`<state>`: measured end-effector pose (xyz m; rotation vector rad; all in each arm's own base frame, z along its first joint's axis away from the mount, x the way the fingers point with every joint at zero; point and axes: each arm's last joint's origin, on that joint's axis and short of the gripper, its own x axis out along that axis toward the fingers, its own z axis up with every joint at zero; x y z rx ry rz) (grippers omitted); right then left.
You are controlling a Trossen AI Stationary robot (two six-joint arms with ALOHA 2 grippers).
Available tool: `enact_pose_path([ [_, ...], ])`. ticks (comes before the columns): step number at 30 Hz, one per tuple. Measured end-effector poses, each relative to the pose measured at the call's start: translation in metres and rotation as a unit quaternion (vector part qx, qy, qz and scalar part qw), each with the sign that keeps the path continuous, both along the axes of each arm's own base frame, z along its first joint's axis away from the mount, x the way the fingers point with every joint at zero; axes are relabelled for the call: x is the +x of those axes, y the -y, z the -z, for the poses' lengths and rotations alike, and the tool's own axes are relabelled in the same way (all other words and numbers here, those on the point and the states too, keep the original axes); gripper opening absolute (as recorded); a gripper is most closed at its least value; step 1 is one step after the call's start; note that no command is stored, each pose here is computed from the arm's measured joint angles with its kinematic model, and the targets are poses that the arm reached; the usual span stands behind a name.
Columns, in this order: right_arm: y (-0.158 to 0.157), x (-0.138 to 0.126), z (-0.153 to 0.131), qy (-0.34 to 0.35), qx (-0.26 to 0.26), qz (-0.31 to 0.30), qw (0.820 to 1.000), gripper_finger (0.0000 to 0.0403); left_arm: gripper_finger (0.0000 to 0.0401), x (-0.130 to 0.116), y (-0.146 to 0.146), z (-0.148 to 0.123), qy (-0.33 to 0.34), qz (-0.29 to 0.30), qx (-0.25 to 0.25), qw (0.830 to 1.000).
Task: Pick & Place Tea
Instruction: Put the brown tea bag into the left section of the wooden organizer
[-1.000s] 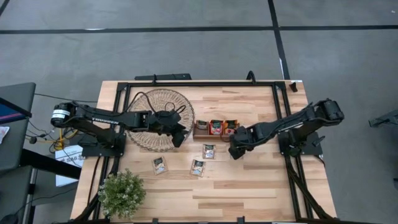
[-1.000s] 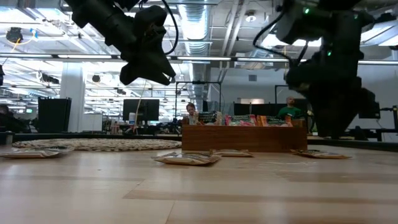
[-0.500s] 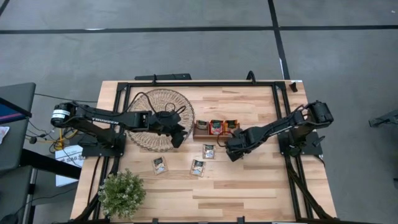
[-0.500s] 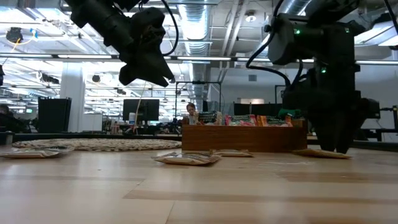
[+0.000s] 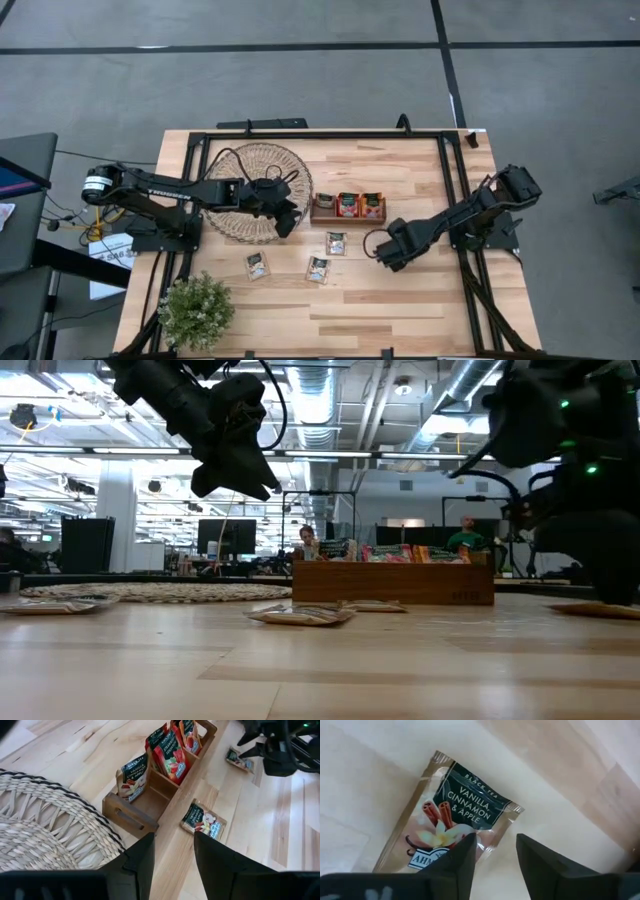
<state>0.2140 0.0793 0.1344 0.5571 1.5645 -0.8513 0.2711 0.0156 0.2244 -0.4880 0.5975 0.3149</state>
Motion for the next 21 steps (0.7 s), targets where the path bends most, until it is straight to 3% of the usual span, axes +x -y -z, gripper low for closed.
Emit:
enact_pose_path([
  [9,-0.009,-0.013,-0.024,0.035,0.015,0.014,0.999,0.0184,0.0128,0.003,0.0,-0.007,0.012,0.005,-0.003,1.0],
  [13,-0.005,-0.014,-0.031,0.06,-0.011,0.022,0.998,0.0193,0.0128,0.006,0.0,-0.015,0.023,0.011,0.004,1.0],
  [17,0.0,-0.008,-0.024,0.069,-0.025,0.03,0.997,0.0194,0.0128,0.007,0.0,-0.019,0.028,0.011,0.005,1.0],
  [21,0.002,-0.002,-0.002,0.074,-0.005,0.031,0.997,0.0195,0.0128,0.007,0.0,-0.019,0.026,0.011,0.005,1.0],
])
